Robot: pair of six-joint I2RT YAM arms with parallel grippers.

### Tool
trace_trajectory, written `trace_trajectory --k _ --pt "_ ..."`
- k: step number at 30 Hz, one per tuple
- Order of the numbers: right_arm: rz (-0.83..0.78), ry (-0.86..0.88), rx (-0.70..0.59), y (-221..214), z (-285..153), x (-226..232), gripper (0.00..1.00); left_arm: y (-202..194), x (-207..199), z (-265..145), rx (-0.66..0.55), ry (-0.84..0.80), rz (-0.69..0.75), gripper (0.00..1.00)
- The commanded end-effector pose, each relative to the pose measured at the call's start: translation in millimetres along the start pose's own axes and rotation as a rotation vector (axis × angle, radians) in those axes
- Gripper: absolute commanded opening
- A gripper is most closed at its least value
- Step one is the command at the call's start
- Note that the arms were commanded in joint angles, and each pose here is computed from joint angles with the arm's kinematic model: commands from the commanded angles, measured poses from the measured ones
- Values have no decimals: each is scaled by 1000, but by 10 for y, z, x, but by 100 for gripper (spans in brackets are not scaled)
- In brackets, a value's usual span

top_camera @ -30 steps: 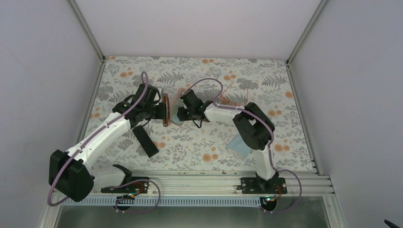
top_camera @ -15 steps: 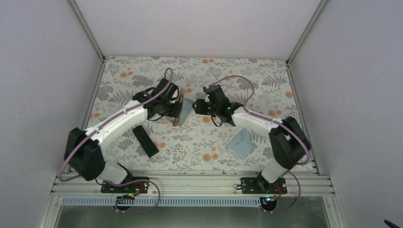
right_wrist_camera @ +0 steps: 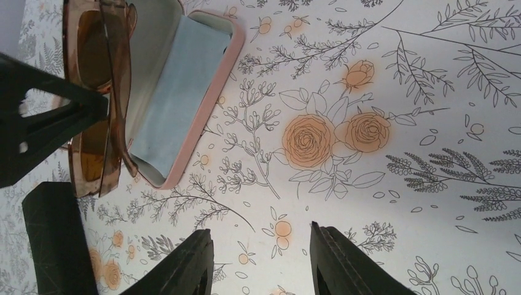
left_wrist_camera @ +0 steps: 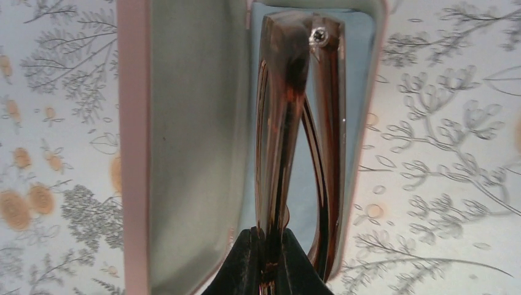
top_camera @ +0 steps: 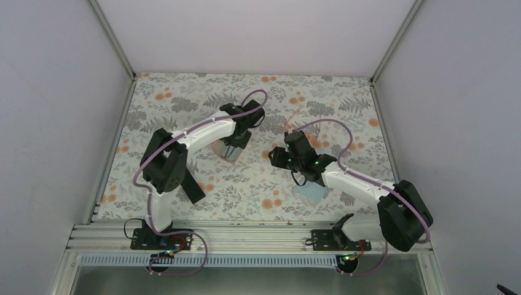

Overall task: Organize the sunglasses
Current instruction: Place the sunglasses in the sunglasses case.

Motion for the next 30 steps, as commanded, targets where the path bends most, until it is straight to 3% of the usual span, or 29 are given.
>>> trace_trajectory --k 1,8,13,23,30 --pt "32 -14 -24 -10 -34 -41 43 78 15 -29 -14 141 26 2" --pt "37 -5 0 -60 53 -54 42 64 -225 213 6 379 91 2" --pt "39 -8 2 -76 55 -65 42 59 -303 345 8 449 108 2" --pt "44 -18 5 -99 58 -84 41 89 -390 445 18 440 103 3" --pt "47 -24 1 -101 42 -93 41 37 -425 504 29 450 131 12"
Point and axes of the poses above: each gripper's point midway between its finger pads, its own z axis out along the fingers, its own x axis along the line the jaws close on, y = z × x, the point moved 9 cm from there along -z, back along the fingers, and after that the axes turned 13 degrees about -z, right-handed, at the moved point
